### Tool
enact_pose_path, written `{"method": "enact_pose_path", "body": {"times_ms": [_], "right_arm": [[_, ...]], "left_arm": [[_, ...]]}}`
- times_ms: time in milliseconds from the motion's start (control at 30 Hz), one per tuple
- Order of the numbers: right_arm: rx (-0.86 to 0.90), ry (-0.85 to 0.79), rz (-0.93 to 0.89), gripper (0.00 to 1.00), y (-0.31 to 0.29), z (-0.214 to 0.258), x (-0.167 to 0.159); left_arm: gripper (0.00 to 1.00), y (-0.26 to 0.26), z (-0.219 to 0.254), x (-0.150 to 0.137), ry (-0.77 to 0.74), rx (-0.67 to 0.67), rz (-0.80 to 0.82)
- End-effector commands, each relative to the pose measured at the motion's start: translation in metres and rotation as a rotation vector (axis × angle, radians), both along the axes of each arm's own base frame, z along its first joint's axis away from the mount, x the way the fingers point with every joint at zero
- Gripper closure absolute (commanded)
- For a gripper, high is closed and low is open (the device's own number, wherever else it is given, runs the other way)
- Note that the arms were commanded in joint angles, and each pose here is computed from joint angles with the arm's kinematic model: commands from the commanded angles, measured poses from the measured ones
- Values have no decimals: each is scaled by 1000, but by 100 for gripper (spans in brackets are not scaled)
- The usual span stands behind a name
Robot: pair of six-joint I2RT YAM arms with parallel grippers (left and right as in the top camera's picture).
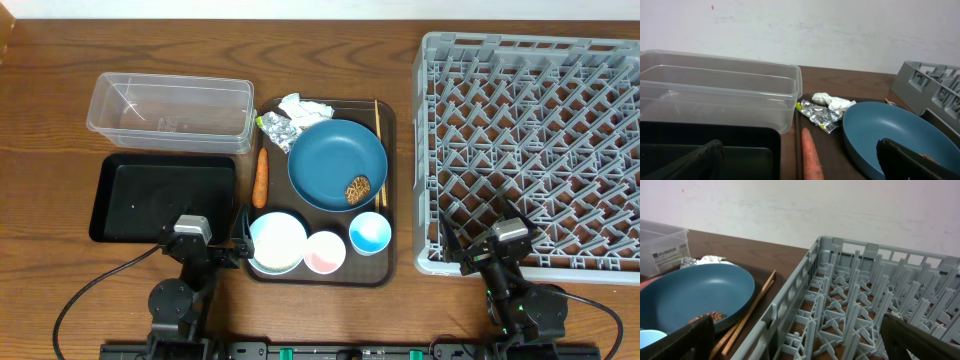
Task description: Sort waste into correct bins and load items into the dishwasher rack
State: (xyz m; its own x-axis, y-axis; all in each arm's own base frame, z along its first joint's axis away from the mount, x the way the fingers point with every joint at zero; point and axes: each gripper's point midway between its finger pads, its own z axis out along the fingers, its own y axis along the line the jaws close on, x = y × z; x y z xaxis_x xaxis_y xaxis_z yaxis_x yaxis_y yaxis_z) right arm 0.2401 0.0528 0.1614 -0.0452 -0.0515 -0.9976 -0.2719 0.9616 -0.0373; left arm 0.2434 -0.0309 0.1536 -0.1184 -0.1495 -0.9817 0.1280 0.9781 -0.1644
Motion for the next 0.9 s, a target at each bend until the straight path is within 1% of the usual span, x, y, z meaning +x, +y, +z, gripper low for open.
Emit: {"method": "enact_pose_path", "body": {"times_ms": [0, 867], "right_arm": [[-1, -2, -5, 1, -2, 0, 0], [-1, -2, -5, 1, -2, 0, 0]], "left_arm": [[2, -4, -14, -2, 42, 14, -22], [2, -4, -14, -2, 42, 14, -22]]}}
